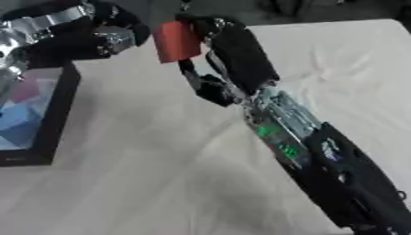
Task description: Pick up the objects with one hand, pass them to the other hand, and then place them into the box on the other side of the table.
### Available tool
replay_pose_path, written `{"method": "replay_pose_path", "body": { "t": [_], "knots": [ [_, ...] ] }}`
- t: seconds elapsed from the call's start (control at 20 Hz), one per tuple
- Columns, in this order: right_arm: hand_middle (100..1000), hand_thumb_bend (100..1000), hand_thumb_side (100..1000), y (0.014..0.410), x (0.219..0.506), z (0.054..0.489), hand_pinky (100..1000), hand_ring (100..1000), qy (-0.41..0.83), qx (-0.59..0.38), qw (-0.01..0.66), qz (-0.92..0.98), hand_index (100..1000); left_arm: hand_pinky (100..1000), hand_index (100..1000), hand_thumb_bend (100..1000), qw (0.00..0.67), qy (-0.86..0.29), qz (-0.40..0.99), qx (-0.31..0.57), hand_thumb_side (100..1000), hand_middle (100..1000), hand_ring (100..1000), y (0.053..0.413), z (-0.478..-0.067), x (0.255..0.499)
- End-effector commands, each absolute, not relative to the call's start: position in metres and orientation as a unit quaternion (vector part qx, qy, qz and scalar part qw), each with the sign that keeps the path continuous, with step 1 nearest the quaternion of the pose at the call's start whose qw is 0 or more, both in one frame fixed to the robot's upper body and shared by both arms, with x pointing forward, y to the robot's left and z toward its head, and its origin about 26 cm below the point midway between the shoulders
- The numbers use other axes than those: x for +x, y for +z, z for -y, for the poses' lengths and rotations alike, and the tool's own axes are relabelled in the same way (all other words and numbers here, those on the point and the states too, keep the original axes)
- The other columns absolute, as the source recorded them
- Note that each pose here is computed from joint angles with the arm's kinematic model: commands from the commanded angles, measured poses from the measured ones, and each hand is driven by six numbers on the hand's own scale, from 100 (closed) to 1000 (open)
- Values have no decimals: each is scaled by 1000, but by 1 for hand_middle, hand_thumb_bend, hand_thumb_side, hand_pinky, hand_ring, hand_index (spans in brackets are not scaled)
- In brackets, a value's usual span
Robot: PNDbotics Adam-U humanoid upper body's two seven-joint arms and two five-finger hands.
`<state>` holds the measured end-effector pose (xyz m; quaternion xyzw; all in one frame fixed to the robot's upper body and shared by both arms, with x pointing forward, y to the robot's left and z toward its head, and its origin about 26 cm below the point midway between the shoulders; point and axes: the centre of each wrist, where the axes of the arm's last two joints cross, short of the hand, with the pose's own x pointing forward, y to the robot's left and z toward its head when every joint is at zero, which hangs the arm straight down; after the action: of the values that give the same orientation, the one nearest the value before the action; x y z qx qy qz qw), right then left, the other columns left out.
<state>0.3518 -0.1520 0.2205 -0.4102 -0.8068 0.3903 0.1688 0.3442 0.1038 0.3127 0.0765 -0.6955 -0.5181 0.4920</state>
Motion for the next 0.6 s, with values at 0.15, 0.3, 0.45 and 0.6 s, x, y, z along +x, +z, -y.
{"method": "replay_pose_path", "body": {
  "t": [0.15,0.3,0.45,0.6],
  "knots": [
    [482,150,100,222,358,148,718,642,368,-419,158,815,607,785,859,290,493,-528,687,75,656,918,1000,319,-88,333],
    [482,166,100,213,365,146,715,641,346,-421,156,824,608,802,870,304,501,-525,682,89,620,928,1000,319,-84,333],
    [478,168,100,204,370,143,711,634,329,-421,148,833,603,838,892,336,496,-515,689,113,567,949,1000,321,-79,328],
    [475,166,100,200,372,142,709,630,317,-416,139,841,600,860,898,373,488,-500,703,134,509,961,1000,323,-77,321]
  ]
}}
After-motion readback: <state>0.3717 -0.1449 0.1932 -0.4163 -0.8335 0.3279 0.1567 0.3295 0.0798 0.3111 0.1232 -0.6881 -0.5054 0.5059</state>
